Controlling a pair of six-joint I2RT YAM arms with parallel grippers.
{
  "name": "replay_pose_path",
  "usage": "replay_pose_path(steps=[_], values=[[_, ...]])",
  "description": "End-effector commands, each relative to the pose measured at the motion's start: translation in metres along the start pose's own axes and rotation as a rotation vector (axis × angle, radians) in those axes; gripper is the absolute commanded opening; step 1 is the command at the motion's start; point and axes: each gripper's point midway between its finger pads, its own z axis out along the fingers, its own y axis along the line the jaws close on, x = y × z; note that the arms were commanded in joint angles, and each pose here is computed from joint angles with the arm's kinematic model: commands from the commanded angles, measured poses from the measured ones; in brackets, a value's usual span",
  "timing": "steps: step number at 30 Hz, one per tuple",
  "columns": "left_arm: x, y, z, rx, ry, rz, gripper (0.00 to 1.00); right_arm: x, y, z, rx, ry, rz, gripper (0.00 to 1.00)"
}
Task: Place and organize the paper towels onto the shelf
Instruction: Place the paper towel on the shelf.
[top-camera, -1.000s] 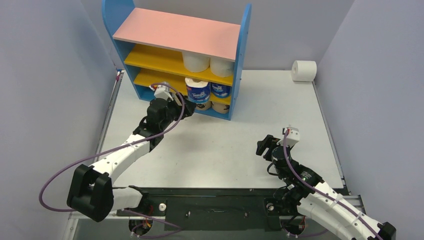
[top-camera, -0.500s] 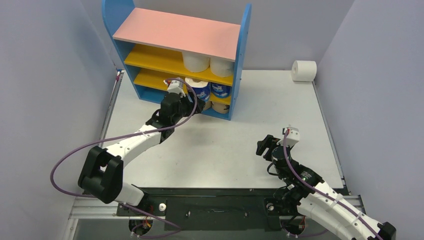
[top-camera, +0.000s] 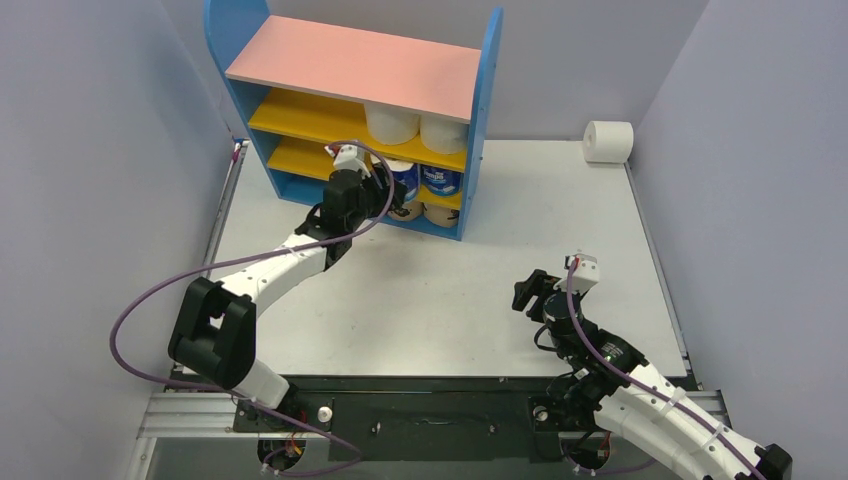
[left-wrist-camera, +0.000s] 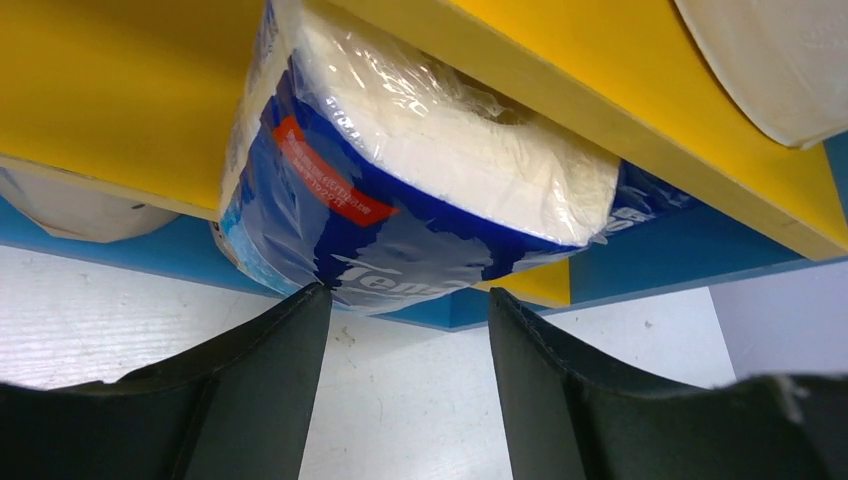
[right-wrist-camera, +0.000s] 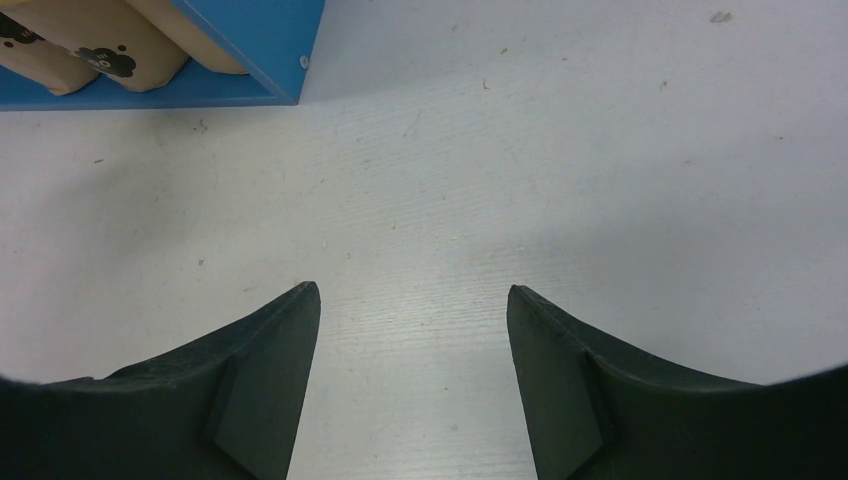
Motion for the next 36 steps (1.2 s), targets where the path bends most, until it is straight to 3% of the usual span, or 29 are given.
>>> replay_pose_path(steps=[1, 36], values=[[-0.033, -0.009, 0.006, 0.020, -0.079, 0.002, 0.56, -0.009, -0.001, 0.002, 0.012, -0.039, 0.011, 0.64], [-0.037, -0.003, 0.045, 0.073, -0.083, -0.089, 0.55, -0.007, -0.003, 0.005, 0.038, -0.029, -0.005, 0.64]])
